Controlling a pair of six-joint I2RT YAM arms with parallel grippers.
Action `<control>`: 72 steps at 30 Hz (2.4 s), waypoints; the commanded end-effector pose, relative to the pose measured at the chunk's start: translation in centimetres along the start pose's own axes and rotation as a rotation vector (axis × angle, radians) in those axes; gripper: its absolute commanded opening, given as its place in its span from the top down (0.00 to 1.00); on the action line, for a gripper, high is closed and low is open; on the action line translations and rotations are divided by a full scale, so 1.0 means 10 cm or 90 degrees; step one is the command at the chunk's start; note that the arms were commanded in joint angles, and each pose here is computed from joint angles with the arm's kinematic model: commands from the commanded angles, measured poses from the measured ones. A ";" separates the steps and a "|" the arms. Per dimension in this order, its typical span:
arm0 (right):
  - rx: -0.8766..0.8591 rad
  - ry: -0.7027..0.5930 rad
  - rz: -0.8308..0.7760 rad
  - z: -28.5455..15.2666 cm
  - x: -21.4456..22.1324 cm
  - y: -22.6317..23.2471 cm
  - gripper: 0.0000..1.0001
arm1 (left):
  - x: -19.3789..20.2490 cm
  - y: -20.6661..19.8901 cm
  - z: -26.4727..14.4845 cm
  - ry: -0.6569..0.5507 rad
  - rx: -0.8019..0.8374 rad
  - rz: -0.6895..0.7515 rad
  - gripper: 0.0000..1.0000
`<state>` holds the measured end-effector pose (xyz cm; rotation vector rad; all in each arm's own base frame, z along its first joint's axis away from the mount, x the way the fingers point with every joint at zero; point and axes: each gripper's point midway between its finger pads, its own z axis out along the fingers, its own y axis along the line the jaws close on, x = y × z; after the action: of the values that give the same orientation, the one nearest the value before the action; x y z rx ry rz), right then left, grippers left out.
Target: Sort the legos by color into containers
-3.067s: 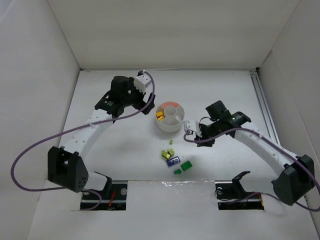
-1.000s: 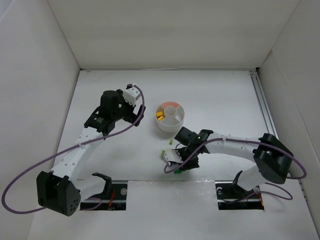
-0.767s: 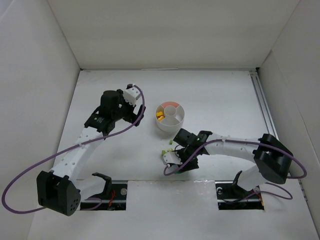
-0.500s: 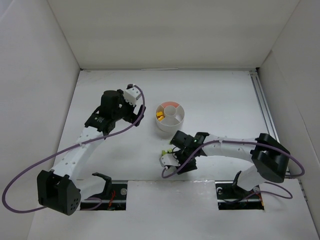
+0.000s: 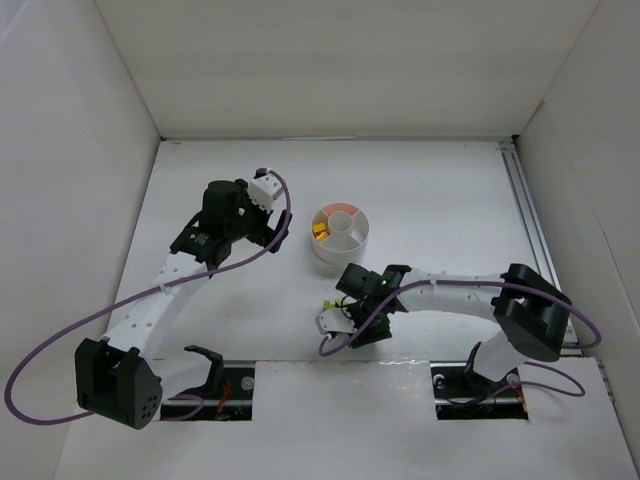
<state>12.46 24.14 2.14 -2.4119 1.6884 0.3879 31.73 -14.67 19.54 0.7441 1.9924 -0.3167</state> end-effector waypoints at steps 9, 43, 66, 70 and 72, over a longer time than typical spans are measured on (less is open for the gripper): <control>0.014 0.000 -0.004 -0.04 -0.14 -0.08 0.41 | -0.17 0.00 0.01 -0.036 0.009 0.014 0.00; 0.266 -0.644 0.373 -2.13 -0.09 -1.75 0.94 | -0.41 -0.21 -0.16 -0.136 0.060 -0.007 0.00; 0.212 -0.795 0.472 -2.27 0.02 -2.31 0.91 | -0.45 -0.18 -0.10 -0.130 0.061 -0.003 0.00; 0.190 -0.800 0.502 -2.20 0.04 -2.37 0.90 | -0.44 -0.13 -0.09 -0.123 0.051 -0.008 0.00; 0.185 -0.801 0.498 -2.18 0.04 -2.37 0.89 | -0.44 -0.13 -0.09 -0.123 0.050 -0.002 0.00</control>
<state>36.55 25.21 19.13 -0.6961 1.7833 1.2592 31.20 -16.81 21.44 0.7404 1.8724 -0.4630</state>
